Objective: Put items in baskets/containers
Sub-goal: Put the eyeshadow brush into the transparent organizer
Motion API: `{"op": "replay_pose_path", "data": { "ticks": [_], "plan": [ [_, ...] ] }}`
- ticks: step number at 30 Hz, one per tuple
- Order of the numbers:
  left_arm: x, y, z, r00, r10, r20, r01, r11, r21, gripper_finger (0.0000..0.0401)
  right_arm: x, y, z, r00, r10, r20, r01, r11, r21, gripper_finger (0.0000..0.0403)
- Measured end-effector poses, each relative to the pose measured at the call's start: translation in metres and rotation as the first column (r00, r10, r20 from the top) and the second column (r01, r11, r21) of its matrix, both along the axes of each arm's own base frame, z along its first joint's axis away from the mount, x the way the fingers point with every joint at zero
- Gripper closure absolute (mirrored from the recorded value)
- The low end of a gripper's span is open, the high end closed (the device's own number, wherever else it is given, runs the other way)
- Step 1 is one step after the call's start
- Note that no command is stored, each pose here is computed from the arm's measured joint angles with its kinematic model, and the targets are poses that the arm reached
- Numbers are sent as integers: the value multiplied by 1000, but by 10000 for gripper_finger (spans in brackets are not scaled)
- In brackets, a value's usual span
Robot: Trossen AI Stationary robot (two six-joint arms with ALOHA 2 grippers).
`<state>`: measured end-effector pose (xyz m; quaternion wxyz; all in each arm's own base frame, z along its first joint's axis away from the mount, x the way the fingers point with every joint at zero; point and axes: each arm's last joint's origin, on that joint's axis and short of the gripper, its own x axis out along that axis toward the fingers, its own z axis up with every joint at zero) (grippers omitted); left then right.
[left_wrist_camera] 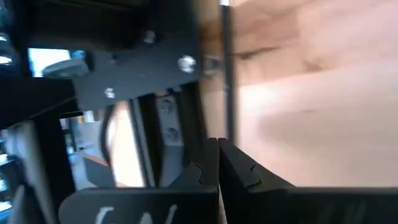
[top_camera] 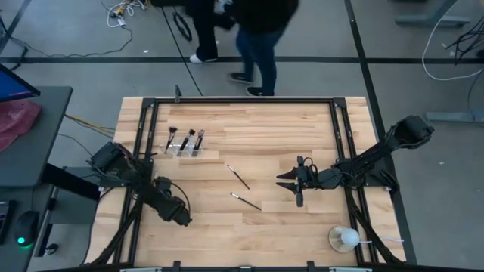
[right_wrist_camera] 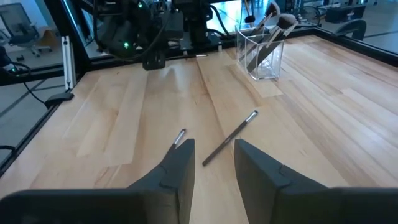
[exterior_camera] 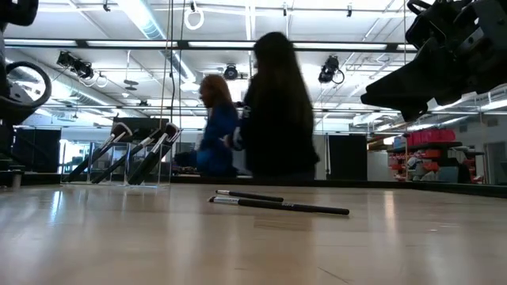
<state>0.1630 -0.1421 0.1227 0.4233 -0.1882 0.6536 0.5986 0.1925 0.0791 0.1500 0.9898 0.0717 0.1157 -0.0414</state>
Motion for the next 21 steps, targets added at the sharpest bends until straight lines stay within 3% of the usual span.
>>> {"op": "replay_pose_path", "data": {
  "ticks": [15,21],
  "plan": [
    [-17,9,-17,999,-34,-24,34,999,-4,401,0,0,0,1000,0,0,0,1000,0,289],
    [-18,12,-27,998,-57,37,58,998,-31,401,0,0,0,1000,0,-2,0,1000,-1,289]
  ]
}}
